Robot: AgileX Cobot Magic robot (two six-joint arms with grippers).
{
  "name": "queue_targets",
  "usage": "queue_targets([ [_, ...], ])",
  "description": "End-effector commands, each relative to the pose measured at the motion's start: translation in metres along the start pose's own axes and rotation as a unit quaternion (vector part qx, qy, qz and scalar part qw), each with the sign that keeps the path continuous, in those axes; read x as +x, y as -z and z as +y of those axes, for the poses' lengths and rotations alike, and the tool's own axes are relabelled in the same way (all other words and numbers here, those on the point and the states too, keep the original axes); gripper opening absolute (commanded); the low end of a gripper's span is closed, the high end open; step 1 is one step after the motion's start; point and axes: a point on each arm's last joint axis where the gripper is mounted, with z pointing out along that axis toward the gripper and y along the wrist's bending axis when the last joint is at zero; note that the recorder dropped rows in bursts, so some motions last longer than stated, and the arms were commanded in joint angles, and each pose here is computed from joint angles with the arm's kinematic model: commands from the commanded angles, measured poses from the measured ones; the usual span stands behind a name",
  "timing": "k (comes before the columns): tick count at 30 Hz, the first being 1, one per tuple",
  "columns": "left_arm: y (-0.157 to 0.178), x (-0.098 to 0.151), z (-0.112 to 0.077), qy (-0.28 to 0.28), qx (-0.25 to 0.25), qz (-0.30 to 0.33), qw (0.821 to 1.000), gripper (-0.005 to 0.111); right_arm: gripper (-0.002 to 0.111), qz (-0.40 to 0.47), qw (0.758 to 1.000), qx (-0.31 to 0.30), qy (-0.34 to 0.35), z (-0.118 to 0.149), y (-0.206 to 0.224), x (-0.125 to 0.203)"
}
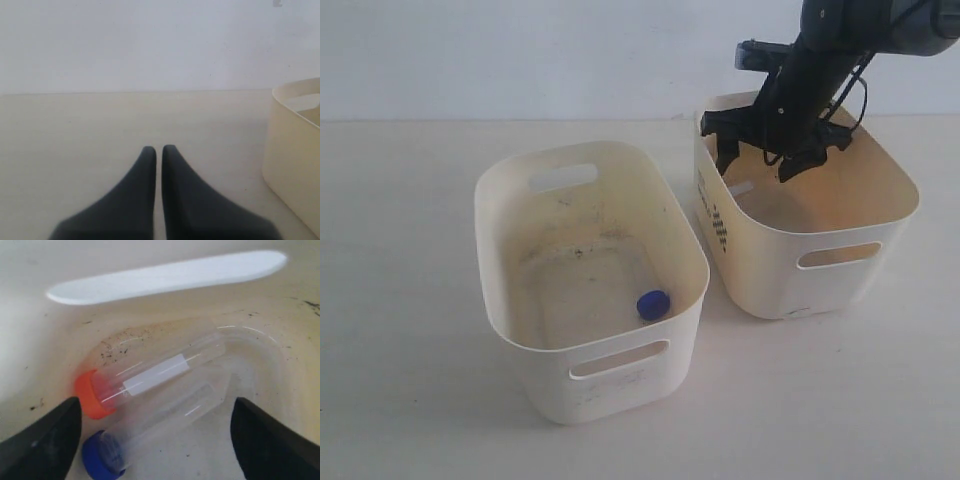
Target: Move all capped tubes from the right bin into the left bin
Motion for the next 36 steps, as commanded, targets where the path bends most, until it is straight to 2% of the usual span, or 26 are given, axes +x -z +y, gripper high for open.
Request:
queue_targets([
  [1,0.0,-0.002,0.0,0.008,0.001,-0.005,1.0,0.004,0.078,0.002,1.0,0.007,-0.005,-0.004,-0.009,0.0],
  [7,0.0,-0.002,0.0,0.008,0.001,-0.005,1.0,0.004,0.078,-0.001,1.0,0.009,-0.004,-0.005,-0.018,0.0],
  [12,0.0,-0.002,0.0,0.008,0.001,-0.005,1.0,0.004,0.078,-0.027,0.999,0.004,-0.033,-0.005,-0.021,-0.004],
  [20,0.0,-0.002,0.0,0.008,0.001,-0.005,1.0,0.004,0.077,0.0,0.999,0.013,-0.047,-0.01,-0.048,0.004],
  [30,0.0,-0.002,0.0,0.008,0.001,-0.005,1.0,0.004,0.032,0.018,0.998,0.018,-0.049,-0.012,-0.057,0.008],
  [35,0.0,-0.002,0.0,0.008,0.001,-0.005,1.0,0.004,0.003,0.029,0.998,0.02,-0.048,-0.012,-0.057,0.011],
  [36,0.0,-0.002,0.0,0.008,0.001,-0.005,1.0,0.004,0.0,0.032,0.998,0.021,-0.048,-0.013,-0.057,0.011],
])
